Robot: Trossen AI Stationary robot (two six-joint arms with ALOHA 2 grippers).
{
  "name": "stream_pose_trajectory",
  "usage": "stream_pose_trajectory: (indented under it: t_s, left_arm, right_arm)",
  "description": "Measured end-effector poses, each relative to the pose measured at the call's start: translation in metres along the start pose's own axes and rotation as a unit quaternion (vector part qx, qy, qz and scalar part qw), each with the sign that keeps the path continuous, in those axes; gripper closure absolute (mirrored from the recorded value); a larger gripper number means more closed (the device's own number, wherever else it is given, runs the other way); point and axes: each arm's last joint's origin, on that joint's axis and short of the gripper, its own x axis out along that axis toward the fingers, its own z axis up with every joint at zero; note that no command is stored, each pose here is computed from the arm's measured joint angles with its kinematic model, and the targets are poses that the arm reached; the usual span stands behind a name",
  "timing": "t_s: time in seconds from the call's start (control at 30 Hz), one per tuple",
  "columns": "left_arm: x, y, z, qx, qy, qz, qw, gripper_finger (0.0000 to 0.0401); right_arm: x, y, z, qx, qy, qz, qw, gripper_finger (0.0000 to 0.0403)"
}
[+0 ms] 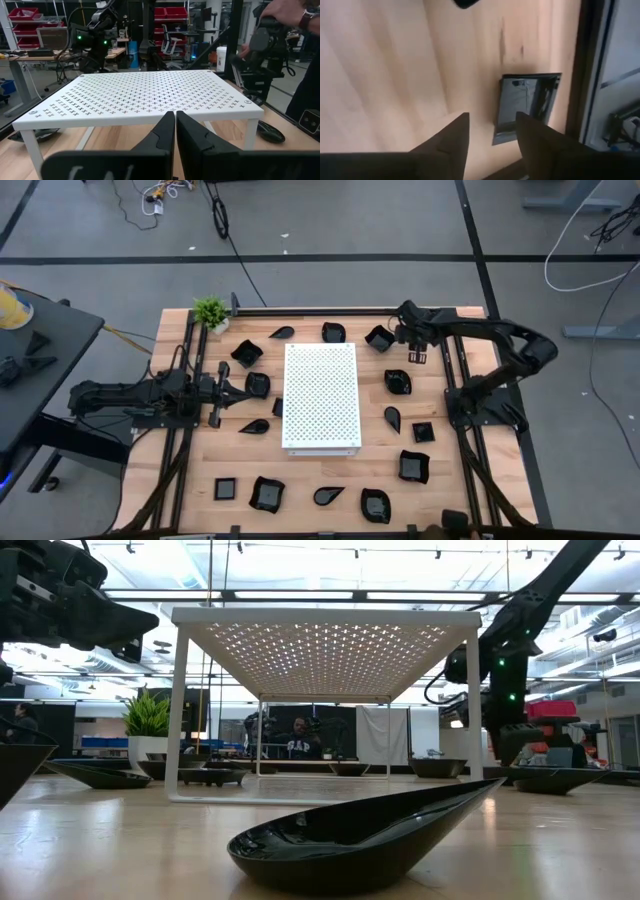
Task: Pick & Place Mini shaped plates
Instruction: Put the black square plate on the shelf
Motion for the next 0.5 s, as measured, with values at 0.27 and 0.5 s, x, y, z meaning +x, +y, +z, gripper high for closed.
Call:
stream_pose_trajectory:
  t_s: [0.27, 0.5]
  left_arm:
    - [0.000, 0.000, 0.000, 0.000, 0.000, 0.000, 1.000, 0.0380]
    - [0.000, 0.000, 0.000, 0.000, 0.000, 0.000, 1.000, 0.0380]
  right_arm:
    - [0.010, 0.001, 0.002, -0.026, 0.024, -0.008, 0.999, 0.0234]
    - [0.022, 0.003, 0.005, -0.035, 0.042, -0.005, 0.998, 0.0234]
